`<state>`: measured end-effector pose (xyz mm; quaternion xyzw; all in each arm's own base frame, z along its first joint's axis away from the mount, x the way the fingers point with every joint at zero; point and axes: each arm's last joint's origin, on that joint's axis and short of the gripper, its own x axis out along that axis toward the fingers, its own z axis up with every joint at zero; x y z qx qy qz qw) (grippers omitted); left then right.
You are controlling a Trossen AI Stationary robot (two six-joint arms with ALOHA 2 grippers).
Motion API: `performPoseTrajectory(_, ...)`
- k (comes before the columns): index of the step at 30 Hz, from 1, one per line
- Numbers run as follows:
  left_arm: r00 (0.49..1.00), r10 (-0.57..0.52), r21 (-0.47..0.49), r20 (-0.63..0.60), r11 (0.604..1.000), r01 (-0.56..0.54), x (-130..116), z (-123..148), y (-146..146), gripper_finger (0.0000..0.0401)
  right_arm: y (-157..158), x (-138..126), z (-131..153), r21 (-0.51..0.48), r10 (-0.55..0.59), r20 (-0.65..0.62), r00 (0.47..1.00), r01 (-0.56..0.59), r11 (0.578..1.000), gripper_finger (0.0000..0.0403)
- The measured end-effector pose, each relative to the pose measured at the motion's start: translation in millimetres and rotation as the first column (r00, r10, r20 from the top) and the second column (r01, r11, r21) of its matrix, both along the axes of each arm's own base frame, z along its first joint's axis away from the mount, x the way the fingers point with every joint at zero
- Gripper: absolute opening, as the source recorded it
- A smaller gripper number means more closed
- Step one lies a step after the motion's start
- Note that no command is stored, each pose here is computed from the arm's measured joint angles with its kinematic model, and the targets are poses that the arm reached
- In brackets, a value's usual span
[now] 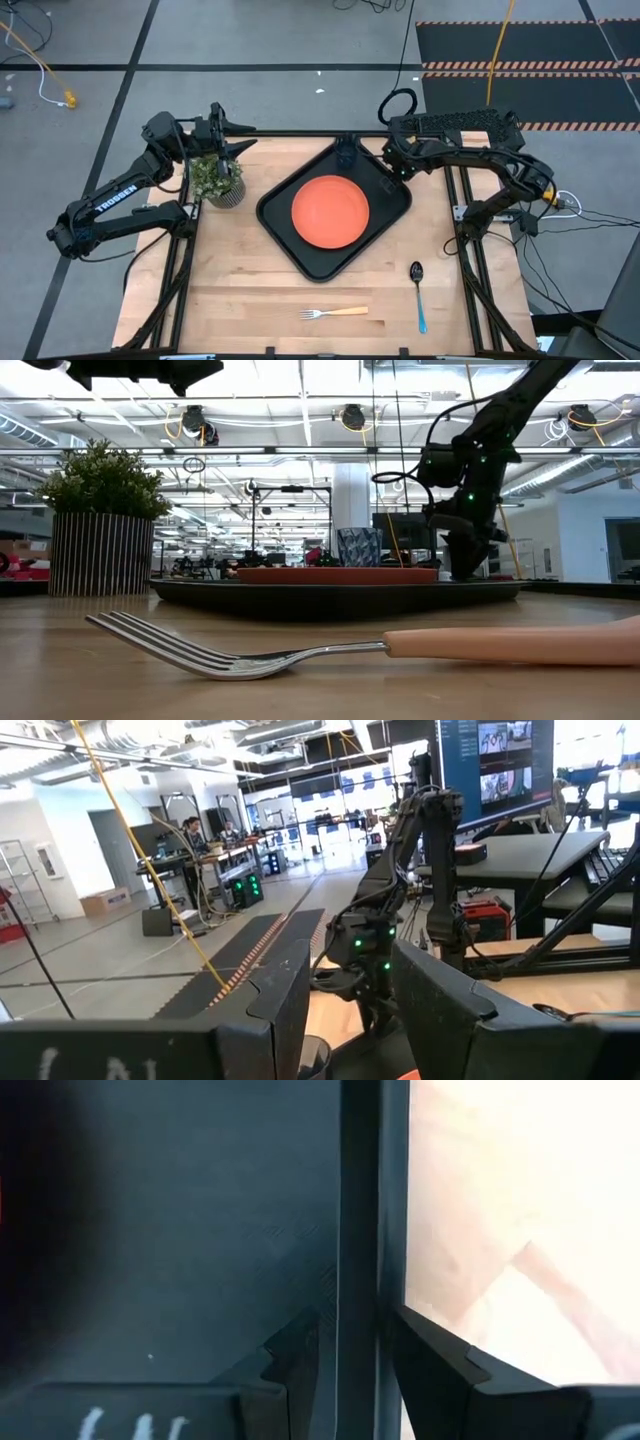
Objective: Pick and place plate/cup/fork/spoon on tray
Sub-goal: Move the black serving tray to the center of the table
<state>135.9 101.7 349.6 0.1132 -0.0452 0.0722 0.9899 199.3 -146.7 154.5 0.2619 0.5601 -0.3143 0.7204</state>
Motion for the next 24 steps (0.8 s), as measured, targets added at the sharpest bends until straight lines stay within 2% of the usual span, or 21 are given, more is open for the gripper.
performPoseTrajectory(6, 1.0, 0.0, -0.001, -0.001, 1.0, 0.0, 0.0, -0.2, 0.0, 0.0145, 10.3, 0.0, -1.4, 0.04, -0.004, -0.047, 0.999, 0.006, 0.999, 0.0116)
performPoseTrajectory(9, 1.0, 0.0, -0.001, -0.002, 1.0, 0.0, 0.0, -0.3, 0.0, 0.0145, 13.4, 1.6, -1.5, 0.052, -0.042, -0.042, 0.998, 0.044, 0.998, 0.0116)
performPoseTrajectory(15, 1.0, 0.0, -0.002, -0.003, 1.0, 0.0, 0.0, -0.4, 0.0, 0.0145, 26.4, 2.5, 0.8, 0.153, -0.1, -0.034, 0.994, 0.104, 0.983, 0.0116)
performPoseTrajectory(24, 1.0, 0.0, -0.006, -0.008, 1.0, 0.0, 0.1, -0.9, 0.1, 0.0145, 54.4, 7.4, 2.6, 0.198, -0.141, -0.099, 0.985, 0.158, 0.967, 0.0116)
